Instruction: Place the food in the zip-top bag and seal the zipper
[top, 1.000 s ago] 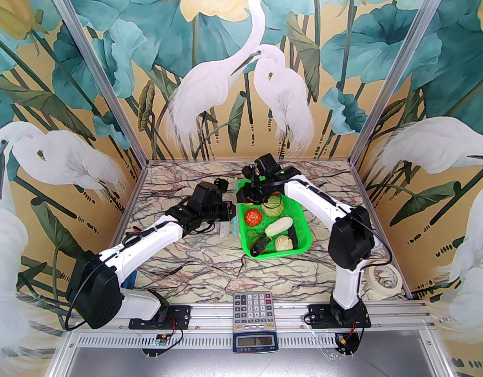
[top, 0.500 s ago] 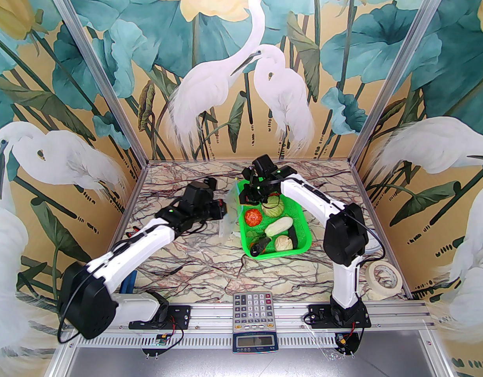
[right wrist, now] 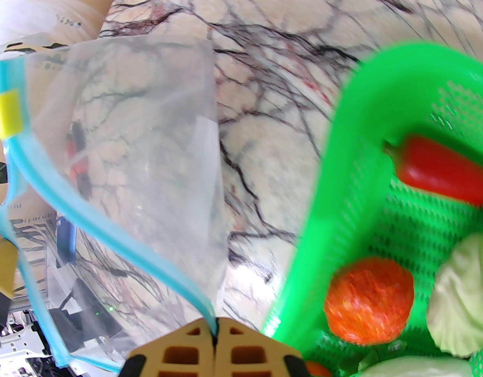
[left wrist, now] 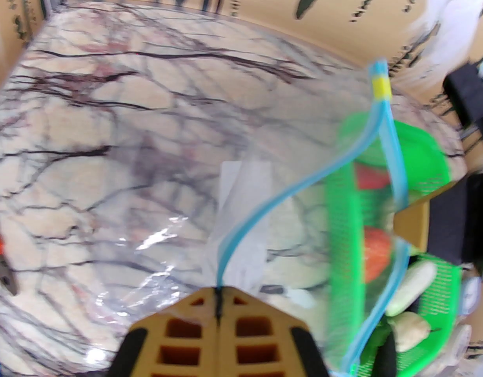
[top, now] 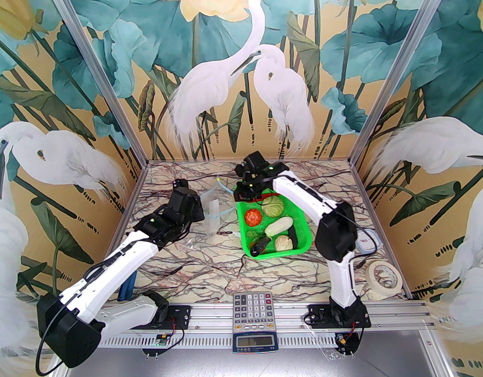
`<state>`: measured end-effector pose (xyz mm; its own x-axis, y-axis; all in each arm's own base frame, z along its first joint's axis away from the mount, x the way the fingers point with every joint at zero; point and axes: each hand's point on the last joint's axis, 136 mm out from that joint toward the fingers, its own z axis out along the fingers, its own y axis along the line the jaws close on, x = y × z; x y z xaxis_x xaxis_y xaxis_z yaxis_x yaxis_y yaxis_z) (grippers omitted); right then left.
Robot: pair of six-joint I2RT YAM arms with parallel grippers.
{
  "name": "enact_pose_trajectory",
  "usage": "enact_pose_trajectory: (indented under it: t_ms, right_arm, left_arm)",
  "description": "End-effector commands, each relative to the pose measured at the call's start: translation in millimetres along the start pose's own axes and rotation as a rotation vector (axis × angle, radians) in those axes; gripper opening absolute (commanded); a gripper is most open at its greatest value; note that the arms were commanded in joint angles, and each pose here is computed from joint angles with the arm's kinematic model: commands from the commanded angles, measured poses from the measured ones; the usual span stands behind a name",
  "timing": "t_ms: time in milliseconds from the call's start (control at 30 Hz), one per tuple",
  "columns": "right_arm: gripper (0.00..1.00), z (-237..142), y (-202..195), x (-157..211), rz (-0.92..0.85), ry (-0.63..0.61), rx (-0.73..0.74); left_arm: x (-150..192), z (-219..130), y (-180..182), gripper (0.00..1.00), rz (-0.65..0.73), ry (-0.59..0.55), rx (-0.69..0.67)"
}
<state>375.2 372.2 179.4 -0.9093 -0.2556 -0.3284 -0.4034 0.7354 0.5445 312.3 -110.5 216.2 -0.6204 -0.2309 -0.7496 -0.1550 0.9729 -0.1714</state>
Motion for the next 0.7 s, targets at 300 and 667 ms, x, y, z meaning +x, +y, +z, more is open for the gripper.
enact_pose_trajectory:
  t_ms: [300,667]
  right_arm:
    - [0.06,37.3,-46.3,16.9,0.015,0.093,0.187]
    - [0.25,24.6,-36.7,4.8,0.011,0.040,0.175]
  left_arm:
    - [-4.7,32.5,-17.1,0.00,0.067,-0.088,-0.053]
    - [-4.7,49.9,-26.6,0.00,0.078,-0.079,0.006]
